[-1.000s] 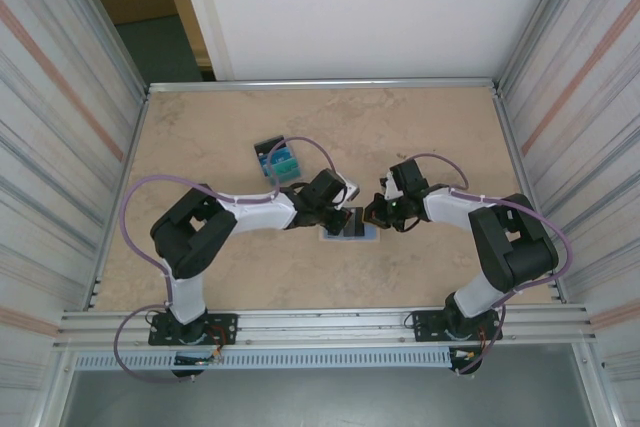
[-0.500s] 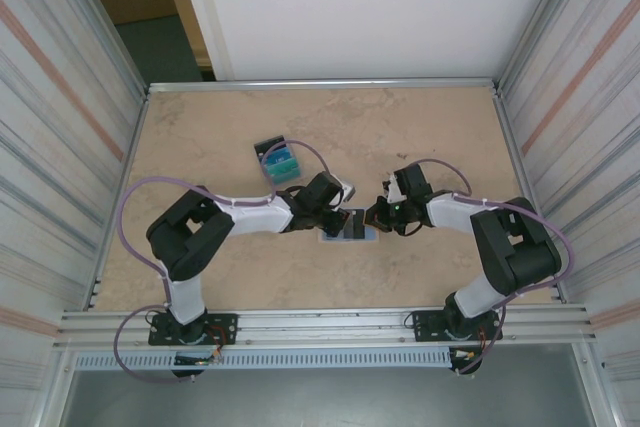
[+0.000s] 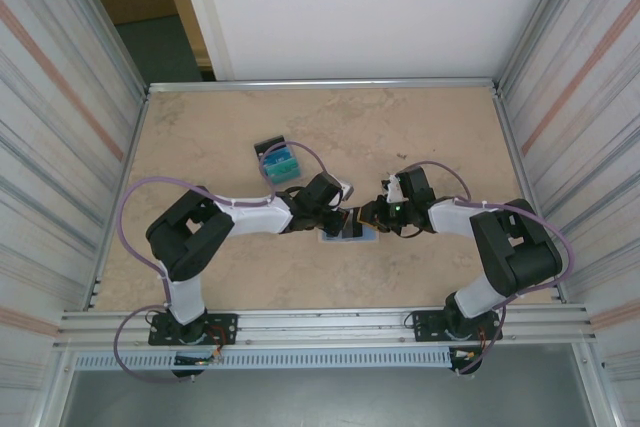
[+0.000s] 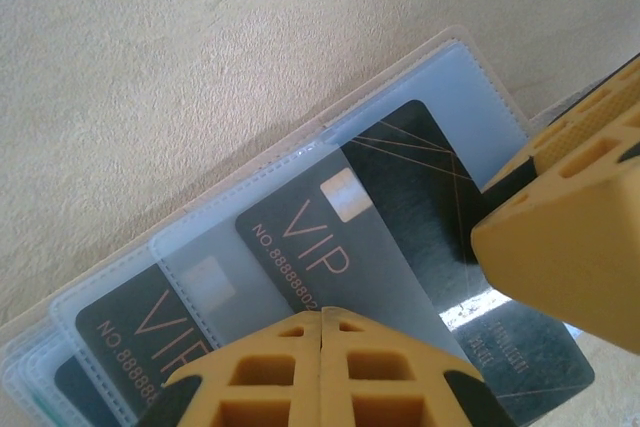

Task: Take the credit cards out of the card holder

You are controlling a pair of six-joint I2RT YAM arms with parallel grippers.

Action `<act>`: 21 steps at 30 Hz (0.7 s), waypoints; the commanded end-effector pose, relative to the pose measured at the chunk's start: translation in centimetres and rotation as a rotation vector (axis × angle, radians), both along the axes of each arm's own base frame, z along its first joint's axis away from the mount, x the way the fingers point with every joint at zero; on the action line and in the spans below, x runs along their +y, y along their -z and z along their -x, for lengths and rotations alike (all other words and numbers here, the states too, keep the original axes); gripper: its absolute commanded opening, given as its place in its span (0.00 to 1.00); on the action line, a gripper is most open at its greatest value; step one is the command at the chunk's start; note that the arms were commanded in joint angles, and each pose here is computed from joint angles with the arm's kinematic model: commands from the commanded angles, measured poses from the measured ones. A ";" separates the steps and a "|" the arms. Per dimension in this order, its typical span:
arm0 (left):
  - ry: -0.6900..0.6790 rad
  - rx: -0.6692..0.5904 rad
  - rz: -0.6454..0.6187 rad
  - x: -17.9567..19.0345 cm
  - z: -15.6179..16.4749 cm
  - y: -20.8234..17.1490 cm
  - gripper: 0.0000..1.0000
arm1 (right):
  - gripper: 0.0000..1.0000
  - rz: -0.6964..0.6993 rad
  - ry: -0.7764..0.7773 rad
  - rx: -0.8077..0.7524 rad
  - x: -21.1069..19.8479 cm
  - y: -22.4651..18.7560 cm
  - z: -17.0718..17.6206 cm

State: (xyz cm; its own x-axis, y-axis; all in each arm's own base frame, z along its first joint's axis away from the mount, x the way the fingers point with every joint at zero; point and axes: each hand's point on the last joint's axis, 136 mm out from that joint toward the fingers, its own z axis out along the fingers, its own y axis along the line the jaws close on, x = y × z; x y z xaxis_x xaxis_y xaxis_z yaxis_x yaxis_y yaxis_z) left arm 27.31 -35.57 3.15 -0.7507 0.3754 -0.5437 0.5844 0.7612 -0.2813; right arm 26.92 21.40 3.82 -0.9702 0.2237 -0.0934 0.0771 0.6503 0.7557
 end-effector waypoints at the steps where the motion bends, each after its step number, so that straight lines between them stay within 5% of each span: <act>1: -0.020 0.082 -0.106 2.4 1.9 2.9 0.00 | 0.18 -0.051 -0.008 -0.013 0.6 -0.7 -0.2; 7: -0.024 0.084 -0.104 2.4 1.9 2.9 0.00 | 0.16 -0.067 -0.018 -0.002 1.2 -0.2 -0.2; 15: -0.047 0.081 -0.111 2.9 2.0 2.7 0.00 | 0.00 -0.013 0.000 0.012 0.3 0.5 -0.3; 21: -0.085 0.079 -0.128 3.8 2.0 2.9 0.00 | 0.00 0.039 0.014 0.010 -1.2 0.4 -0.4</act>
State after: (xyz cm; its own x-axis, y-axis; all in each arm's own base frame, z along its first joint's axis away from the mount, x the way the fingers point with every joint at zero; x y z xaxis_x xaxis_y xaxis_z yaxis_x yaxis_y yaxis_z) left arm 27.34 -35.24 3.18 -0.7654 0.3360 -0.5489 0.5512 0.7824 -0.2898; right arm 27.48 21.44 3.68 -0.9687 0.2299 -0.0934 0.0761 0.6333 0.7702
